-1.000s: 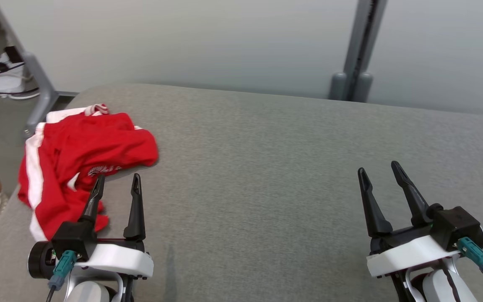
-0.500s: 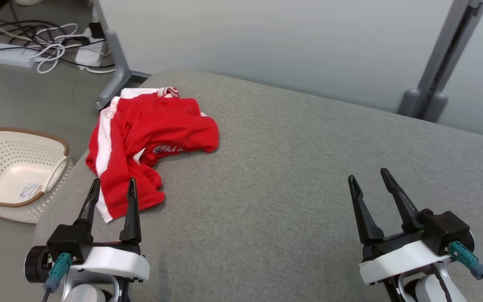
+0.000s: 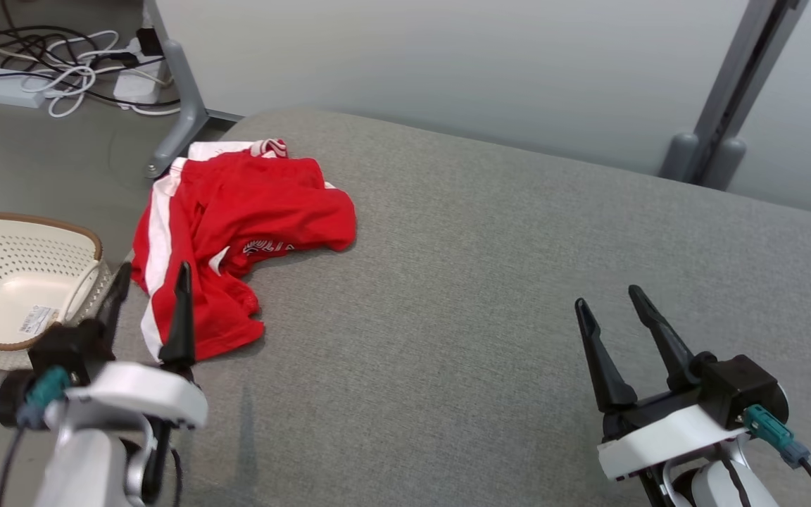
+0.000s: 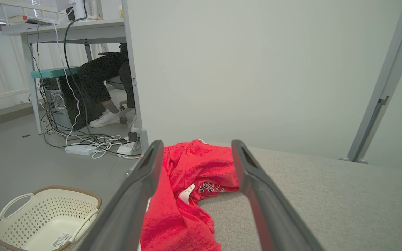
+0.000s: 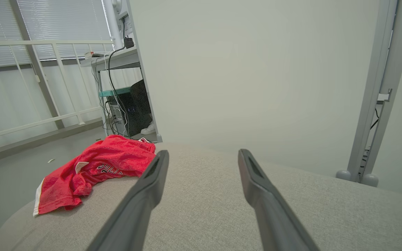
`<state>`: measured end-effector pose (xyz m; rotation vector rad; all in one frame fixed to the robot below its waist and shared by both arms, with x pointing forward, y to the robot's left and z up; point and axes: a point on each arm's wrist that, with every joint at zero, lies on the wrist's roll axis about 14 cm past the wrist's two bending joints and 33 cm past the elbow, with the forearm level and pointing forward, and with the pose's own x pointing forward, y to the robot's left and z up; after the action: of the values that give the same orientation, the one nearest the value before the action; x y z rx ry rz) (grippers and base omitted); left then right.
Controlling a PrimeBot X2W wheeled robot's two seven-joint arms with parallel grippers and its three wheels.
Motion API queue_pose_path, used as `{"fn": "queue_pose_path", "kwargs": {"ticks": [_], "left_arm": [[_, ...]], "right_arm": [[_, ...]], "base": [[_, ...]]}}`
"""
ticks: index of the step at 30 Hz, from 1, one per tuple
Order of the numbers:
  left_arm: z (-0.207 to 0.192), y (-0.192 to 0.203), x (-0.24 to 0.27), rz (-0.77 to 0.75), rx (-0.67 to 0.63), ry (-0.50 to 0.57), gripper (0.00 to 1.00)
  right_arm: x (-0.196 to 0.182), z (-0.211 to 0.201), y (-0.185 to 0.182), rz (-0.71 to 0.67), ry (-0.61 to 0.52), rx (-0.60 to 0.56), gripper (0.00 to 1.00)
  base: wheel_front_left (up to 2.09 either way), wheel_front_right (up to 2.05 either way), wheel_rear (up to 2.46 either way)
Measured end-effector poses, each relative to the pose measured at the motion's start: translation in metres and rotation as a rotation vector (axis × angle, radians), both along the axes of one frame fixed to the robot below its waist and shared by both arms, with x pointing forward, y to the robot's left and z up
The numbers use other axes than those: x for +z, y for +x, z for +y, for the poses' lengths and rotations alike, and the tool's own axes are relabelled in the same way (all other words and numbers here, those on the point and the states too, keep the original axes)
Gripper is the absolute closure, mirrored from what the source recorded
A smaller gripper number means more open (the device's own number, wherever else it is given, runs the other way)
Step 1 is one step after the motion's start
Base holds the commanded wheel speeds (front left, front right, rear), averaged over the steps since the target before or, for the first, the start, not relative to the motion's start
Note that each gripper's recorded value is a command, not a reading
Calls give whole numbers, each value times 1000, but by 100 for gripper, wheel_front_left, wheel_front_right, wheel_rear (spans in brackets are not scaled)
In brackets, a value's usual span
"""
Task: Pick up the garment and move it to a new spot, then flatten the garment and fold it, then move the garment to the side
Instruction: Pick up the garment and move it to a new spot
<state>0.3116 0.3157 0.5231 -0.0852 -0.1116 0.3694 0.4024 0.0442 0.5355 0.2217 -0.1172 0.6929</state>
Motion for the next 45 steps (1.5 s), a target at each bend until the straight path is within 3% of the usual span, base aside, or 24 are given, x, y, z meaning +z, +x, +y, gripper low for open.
{"fn": "queue_pose_path", "kwargs": {"ticks": [14,30,36,37,38,40,41,45], "left_arm": [[66,101,38,194,-46,-56,0],[70,188,-76,667,-69,-267,0],[48,186,-131,871,-97,-312,0],[46,186,-135,887,-101,-314,6],[46,187,-136,894,-102,-315,22],[48,187,-134,893,-100,-308,90],[49,188,-133,887,-99,-302,100],[52,188,-125,880,-106,-258,100]], "right_arm": [[1,-33,36,-32,8,-103,0],[-19,-113,70,-10,-20,-314,0],[-31,-132,74,14,-38,-363,0],[-31,-134,75,15,-40,-368,0],[-32,-135,75,17,-41,-371,0],[-32,-136,75,16,-42,-374,0],[-31,-136,74,15,-41,-374,0],[-28,-135,73,11,-40,-372,0]], "base": [[0,0,0],[0,0,0],[0,0,0],[0,0,0],[0,0,0],[0,0,0],[0,0,0],[0,0,0]]}}
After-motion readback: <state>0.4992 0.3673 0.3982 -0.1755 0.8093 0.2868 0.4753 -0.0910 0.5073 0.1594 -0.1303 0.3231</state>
